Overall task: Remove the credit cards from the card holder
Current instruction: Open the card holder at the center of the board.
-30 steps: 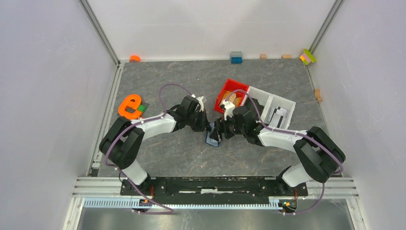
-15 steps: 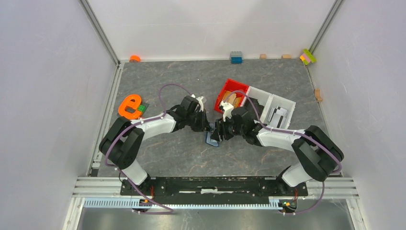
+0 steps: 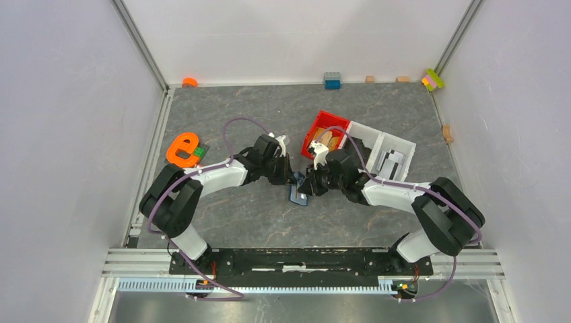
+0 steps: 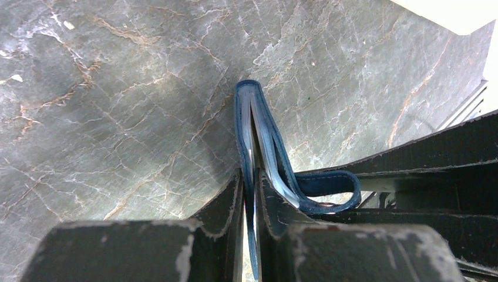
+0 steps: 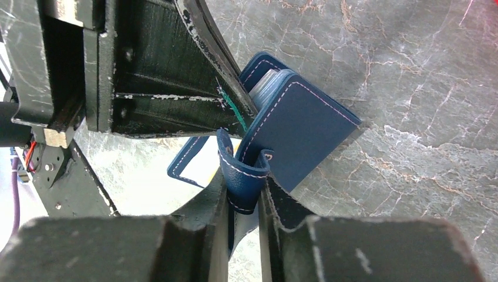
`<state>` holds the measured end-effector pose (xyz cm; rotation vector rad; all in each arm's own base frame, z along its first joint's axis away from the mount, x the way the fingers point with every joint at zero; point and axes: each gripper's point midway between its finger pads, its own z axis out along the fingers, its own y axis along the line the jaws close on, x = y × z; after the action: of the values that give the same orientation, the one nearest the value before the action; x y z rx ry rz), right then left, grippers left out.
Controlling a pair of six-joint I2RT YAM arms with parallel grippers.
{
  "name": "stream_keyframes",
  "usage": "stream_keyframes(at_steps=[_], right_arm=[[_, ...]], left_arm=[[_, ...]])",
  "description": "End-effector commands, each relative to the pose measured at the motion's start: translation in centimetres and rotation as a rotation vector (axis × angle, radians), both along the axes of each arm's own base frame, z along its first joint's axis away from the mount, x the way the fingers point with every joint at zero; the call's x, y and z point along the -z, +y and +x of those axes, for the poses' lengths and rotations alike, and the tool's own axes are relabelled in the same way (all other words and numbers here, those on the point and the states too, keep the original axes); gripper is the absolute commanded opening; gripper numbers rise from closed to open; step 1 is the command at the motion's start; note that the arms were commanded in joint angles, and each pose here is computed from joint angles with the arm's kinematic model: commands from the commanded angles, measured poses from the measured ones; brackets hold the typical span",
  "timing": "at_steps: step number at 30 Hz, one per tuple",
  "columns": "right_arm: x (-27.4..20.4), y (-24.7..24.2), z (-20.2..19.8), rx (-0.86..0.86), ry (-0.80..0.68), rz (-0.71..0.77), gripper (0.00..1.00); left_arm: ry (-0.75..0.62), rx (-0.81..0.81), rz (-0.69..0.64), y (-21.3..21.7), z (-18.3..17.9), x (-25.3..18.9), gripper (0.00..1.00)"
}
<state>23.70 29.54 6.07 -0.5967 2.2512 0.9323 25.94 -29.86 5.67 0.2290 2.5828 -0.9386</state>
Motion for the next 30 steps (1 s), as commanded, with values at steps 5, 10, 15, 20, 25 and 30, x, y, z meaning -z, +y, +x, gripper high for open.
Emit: stream_keyframes(at_steps=[5,10,15,20,25,30], right_arm=[[-0.4,0.3,1.0,0.006,-0.038,-0.022,0.16],[-0.8,0.1,1.2,0.020,-0.052,-0.015,0.10],[-1.6,0.2,1.0,0.022,-0.073,0.020,0.05],[-2.5,0.0,1.1,0.037,-0.097,0.040,0.04],[-2.7,0.0,1.0,0.036,-0.102,0.055,0.08],[-2.3,-0.6,1.5,0.069,-0.100,0.023,0.08]], left_arm=[[-0.033,0.020,-0.030,-0.4,-0.1,-1.2,0.09],[-0.038,0.009,-0.014,-0.1,0.1,-1.0,0.09],[-0.034,0.007,-0.002,0.0,0.3,-0.6,0.09],[-0.040,-0.009,0.015,0.5,0.7,-0.4,0.09],[-0.022,-0.026,0.039,1.1,1.2,0.6,0.08],[-0.016,-0.020,0.028,1.0,1.1,0.5,0.08]])
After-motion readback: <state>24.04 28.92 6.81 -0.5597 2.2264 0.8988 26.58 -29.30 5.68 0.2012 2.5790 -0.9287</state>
